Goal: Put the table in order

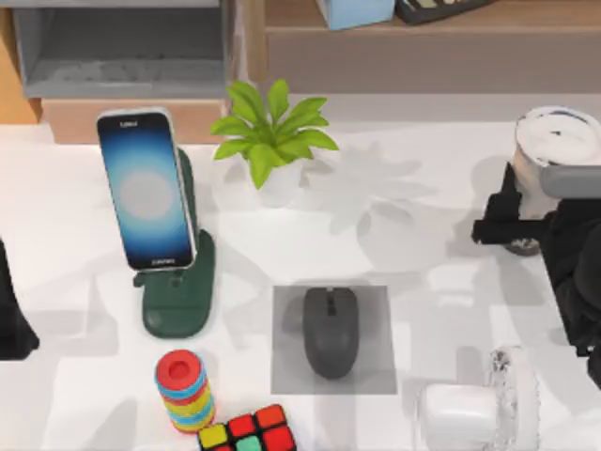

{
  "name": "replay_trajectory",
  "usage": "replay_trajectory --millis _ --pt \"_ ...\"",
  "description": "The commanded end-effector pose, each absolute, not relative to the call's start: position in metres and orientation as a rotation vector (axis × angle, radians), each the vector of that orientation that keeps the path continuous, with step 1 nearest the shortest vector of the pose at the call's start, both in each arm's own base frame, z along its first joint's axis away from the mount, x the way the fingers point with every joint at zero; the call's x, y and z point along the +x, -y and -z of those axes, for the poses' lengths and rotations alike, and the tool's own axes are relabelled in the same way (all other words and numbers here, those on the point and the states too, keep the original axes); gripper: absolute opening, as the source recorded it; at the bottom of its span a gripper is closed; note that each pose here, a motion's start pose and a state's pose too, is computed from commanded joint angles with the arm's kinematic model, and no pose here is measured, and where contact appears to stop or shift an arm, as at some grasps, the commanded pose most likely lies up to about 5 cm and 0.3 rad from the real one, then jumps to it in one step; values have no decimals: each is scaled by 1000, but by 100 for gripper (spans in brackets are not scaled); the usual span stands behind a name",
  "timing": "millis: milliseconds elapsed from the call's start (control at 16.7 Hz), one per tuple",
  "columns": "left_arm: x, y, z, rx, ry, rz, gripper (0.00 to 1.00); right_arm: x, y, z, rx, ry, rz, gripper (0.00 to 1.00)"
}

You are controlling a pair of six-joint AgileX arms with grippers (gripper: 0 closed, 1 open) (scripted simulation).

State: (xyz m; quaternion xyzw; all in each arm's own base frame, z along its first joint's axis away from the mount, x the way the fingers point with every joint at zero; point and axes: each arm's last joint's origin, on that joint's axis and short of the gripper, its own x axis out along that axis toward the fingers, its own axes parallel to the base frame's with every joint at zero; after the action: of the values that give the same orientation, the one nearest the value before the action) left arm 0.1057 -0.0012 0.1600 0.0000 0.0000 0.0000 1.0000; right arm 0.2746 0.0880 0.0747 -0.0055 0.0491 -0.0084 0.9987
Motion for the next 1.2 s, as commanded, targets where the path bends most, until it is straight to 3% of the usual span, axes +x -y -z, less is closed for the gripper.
replay_trajectory --millis 360,1200 --pt "106 1 -160 0 0 0 100 275 -88 -75 -11 -98 17 2" --pt "106 1 -160 0 0 0 100 274 -88 -84 -9 -97 16 0"
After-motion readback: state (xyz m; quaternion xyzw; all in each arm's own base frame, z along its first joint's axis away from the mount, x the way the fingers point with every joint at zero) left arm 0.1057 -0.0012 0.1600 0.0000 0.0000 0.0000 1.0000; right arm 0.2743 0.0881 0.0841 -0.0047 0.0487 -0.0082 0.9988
